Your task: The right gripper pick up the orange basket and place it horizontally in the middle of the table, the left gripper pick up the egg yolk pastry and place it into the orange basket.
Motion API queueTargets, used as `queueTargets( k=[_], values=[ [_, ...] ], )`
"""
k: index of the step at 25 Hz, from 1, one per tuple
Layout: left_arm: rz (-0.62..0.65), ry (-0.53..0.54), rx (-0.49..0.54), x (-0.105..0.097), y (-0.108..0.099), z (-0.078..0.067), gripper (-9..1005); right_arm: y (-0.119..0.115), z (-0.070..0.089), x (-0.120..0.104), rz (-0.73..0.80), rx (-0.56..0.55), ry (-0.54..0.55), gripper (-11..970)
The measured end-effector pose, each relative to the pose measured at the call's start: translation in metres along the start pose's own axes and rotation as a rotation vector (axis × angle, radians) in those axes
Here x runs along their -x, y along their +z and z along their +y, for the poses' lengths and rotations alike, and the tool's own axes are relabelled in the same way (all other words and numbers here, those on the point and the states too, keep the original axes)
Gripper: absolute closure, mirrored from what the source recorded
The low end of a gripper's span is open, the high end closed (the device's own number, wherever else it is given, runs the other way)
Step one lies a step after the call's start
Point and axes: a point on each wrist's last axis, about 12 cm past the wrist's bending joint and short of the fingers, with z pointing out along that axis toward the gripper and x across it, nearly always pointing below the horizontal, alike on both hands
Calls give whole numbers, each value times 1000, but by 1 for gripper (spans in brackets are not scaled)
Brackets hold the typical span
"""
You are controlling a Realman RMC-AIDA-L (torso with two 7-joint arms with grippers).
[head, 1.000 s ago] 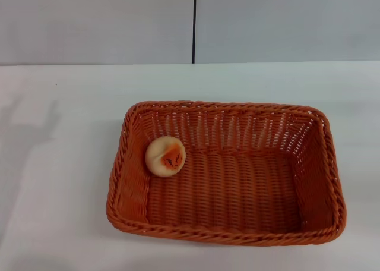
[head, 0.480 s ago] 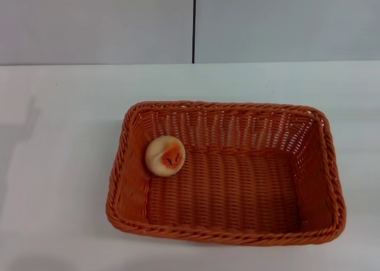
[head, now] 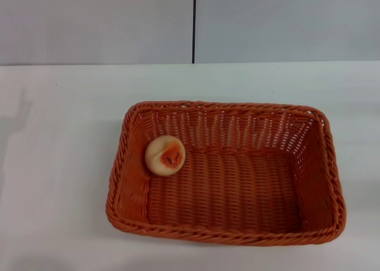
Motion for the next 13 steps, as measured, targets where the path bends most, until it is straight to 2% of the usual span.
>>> queueTargets(
  k=[3,4,13],
  values=[
    [2,0,4,-1,1,0,169,5,1,0,-27,-34,-82,464],
    [15,0,20,-5,8,1,169,10,1,0,-45,-54,-120,464],
    [29,30,51,-10,19,3,169,19,-5,4,-81,-127,-133,464]
  ],
)
